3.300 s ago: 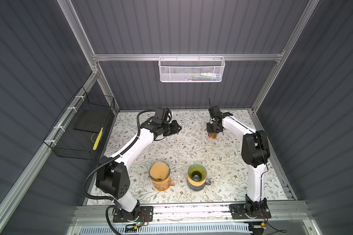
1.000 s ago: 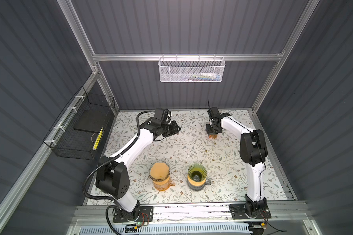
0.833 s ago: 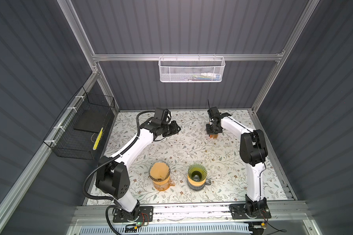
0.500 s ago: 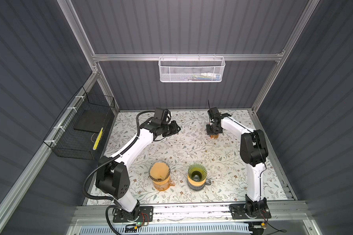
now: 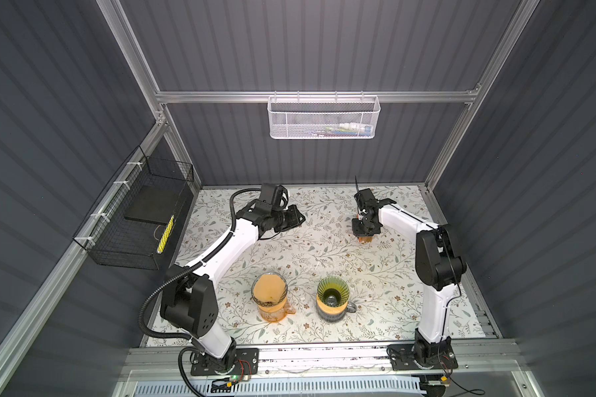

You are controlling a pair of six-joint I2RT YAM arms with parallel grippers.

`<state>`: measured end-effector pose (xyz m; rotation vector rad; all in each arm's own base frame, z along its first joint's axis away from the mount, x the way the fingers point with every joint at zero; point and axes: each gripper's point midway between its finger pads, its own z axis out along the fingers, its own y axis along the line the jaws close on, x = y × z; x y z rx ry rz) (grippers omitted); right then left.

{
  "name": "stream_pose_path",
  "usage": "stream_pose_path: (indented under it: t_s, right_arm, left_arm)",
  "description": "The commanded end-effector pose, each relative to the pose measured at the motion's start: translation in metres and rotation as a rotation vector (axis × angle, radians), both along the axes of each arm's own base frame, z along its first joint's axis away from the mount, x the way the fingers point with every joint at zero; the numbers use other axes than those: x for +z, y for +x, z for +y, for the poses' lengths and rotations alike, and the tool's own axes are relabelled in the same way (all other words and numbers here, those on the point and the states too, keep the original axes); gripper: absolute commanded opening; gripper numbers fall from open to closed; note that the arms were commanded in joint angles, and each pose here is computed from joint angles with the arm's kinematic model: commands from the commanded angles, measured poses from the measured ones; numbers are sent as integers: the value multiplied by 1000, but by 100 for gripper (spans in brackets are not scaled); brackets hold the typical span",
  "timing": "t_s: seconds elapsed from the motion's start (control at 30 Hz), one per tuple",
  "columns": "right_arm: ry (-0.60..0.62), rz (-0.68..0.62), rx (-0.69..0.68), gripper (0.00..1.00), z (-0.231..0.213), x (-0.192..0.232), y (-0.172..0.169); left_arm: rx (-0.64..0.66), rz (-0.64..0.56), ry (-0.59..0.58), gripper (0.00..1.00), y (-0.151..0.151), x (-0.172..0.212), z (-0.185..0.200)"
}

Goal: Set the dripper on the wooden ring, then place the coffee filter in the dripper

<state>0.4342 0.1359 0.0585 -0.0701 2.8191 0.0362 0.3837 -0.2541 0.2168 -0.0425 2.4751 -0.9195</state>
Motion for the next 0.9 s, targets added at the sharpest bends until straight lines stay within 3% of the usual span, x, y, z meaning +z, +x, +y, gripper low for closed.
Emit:
stream_pose_path:
  t_s: [0.0,0.27,0.57,0.87]
  right_arm:
    - [17,-18,-2,25,1,18,-8]
    - [32,-70,-28,26,-5,46,-24]
    - [-84,-63,-77,25,-22,28,-10]
    - [-116,-75,-88,27,-24,24,2]
  left_arm:
    - [-1,-7,-30,28,-4,9,1]
    - [-1,-19,-36,28,-6,13,2]
    - [-42,-10,-64,28,-9,14,-5]
    - [-57,-4,-58,28,-10,12,-7]
